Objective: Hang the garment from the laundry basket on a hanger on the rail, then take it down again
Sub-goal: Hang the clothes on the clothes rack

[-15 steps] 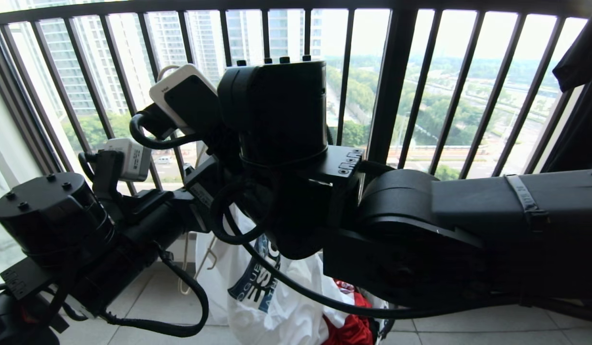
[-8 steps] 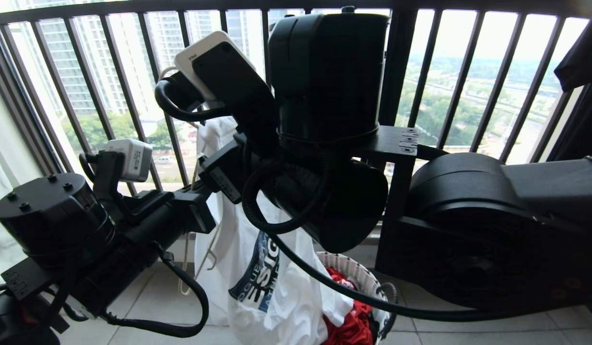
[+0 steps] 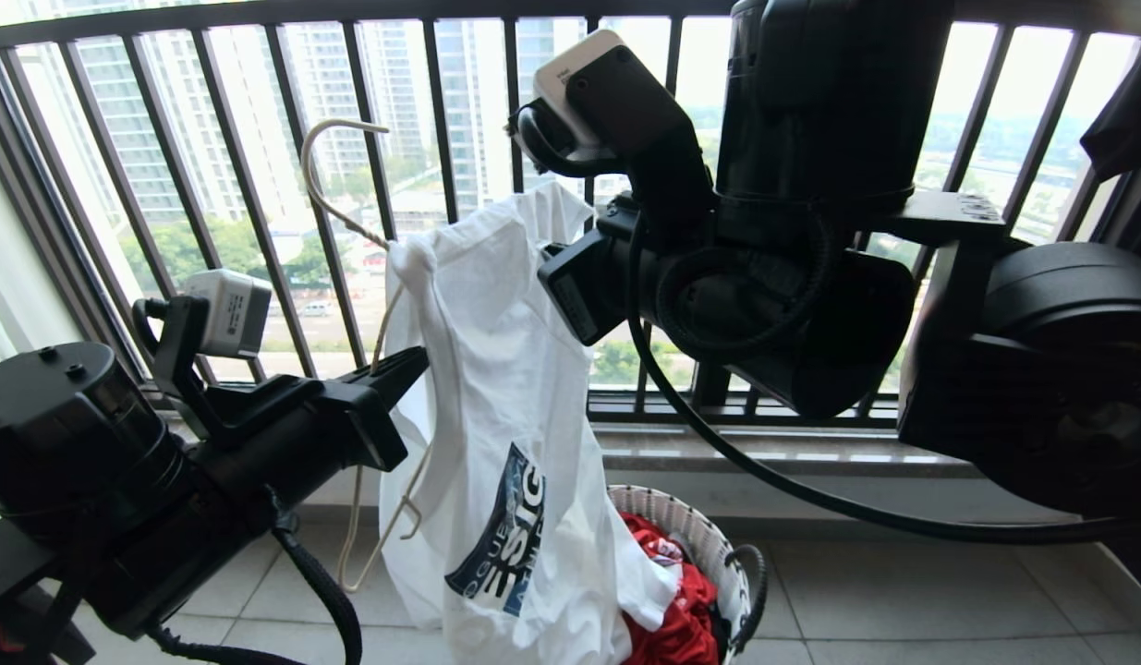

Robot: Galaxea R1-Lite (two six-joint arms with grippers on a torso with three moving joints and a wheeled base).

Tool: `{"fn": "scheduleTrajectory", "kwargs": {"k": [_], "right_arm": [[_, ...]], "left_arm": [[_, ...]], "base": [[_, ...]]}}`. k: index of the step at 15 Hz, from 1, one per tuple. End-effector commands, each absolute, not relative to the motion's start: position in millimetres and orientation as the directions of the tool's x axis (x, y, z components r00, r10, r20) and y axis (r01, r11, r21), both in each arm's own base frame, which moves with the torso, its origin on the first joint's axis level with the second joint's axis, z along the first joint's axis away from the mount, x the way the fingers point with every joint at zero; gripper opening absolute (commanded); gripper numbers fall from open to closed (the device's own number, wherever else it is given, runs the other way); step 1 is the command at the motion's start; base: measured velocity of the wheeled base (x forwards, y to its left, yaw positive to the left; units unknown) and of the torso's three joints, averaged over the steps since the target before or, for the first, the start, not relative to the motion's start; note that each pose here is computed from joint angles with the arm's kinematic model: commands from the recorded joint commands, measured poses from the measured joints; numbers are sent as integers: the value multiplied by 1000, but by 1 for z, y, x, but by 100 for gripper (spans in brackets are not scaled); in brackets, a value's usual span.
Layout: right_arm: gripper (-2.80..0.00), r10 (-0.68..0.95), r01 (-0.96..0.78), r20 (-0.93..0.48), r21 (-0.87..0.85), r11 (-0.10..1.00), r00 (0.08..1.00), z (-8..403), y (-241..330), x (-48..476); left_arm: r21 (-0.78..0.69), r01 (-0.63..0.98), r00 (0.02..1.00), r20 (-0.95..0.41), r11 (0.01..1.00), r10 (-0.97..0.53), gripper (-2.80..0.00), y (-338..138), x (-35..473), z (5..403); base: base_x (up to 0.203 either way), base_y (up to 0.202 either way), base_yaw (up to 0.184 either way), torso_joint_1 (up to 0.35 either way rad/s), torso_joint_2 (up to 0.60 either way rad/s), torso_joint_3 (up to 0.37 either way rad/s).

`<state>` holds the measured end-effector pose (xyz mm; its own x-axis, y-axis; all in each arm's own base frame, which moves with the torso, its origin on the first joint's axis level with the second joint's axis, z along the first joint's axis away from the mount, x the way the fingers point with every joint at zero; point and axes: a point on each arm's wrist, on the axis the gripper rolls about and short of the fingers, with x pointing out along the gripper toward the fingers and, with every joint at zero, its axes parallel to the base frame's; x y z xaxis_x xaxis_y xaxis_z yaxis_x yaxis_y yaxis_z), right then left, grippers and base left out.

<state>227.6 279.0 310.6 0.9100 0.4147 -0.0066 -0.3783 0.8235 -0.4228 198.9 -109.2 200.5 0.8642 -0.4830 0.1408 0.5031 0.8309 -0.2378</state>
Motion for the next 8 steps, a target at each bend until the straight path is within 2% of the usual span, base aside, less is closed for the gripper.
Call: {"fn": "scheduleTrajectory", "kwargs": {"k": [1, 5, 8], "right_arm": [[-280, 387, -347, 5, -431, 833, 922, 319, 265, 230], [-280, 365, -344, -50, -478, 809, 930, 322, 251, 228], [-280, 347, -348, -105, -528, 775, 932, 325, 237, 226]], "left_arm": [[-240, 545, 838, 158, 803, -522, -280, -105, 189, 203], [-240, 635, 772, 168, 734, -613, -280, -95, 183, 205], [-244, 670, 738, 125, 701, -663, -280, -93, 184, 201]], "base": [[0, 0, 0, 0, 0, 0], [0, 0, 0, 0, 0, 0], [0, 0, 0, 0, 0, 0]]}}
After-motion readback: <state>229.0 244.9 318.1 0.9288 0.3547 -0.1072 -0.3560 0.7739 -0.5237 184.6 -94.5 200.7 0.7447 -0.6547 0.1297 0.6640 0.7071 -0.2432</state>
